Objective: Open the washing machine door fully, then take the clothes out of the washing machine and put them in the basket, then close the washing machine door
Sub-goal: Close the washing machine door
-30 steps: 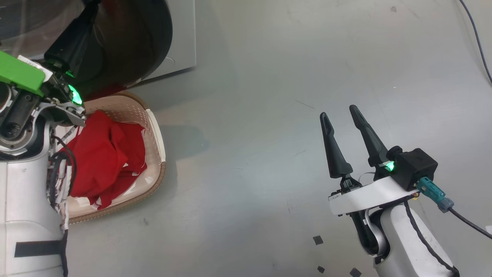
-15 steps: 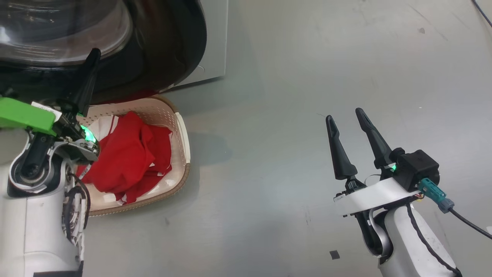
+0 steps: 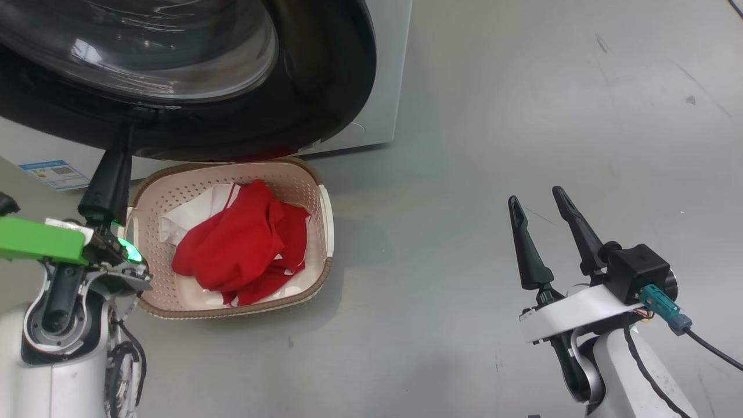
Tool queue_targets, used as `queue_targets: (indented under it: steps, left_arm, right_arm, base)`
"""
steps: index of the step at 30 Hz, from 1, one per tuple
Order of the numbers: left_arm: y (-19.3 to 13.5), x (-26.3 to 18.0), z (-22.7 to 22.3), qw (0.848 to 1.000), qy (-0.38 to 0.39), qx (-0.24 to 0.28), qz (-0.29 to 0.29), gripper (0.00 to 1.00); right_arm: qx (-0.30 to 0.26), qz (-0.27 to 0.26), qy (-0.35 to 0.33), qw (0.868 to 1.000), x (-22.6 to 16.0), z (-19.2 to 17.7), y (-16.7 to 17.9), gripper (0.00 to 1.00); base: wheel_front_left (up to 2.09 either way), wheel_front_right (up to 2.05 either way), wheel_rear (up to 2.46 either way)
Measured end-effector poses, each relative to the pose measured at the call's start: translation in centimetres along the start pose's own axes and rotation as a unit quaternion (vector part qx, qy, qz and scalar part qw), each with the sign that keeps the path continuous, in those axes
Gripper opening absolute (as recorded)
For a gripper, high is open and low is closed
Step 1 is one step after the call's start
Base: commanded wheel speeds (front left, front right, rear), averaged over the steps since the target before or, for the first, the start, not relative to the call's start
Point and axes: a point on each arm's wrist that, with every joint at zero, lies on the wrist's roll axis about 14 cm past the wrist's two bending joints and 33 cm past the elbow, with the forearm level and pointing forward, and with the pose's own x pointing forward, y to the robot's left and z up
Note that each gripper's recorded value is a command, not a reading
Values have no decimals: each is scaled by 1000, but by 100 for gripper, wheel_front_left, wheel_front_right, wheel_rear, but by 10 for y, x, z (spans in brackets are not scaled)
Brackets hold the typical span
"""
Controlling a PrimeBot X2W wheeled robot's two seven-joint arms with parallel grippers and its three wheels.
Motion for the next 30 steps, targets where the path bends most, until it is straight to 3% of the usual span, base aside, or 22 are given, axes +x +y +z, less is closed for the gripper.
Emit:
queue_targets:
  steps: [9,10,12,13,15,17,23,27,30]
  left_arm:
    - [-5,-48,8,999,-41,14,12,0]
    - [-6,-53,9,999,-47,15,12,6]
    - [-7,-62,13,998,-62,18,14,44]
    - [-8,-66,15,997,-69,19,14,74]
    - [-11,-74,16,997,-78,24,14,100]
    - [-11,-82,17,995,-88,32,17,100]
    - [-9,-99,8,987,-93,123,45,100]
    - [-13,-104,11,974,-105,194,52,100]
    - [-17,-106,15,954,-107,275,56,100]
  right_arm:
    - [-1,17,-2,1000,-3,1,13,100]
    - [-1,19,-3,1000,-2,2,15,100]
    - [-2,22,-1,1000,-4,1,17,100]
    - [-2,23,1,1000,-5,0,18,100]
    - [-1,24,4,1000,-7,-2,19,100]
    - [-1,27,5,1000,-8,-3,22,100]
    - [-1,46,-1,999,-8,2,35,100]
    - [-2,52,-2,999,-10,2,40,100]
    - [-3,51,-4,999,-10,4,39,100]
  base:
    - [0,0,0]
    - [0,0,0]
    - [0,0,0]
    - [0,0,0]
    - [0,0,0]
    - [0,0,0]
    - [0,0,0]
    - [0,0,0]
    - [0,0,0]
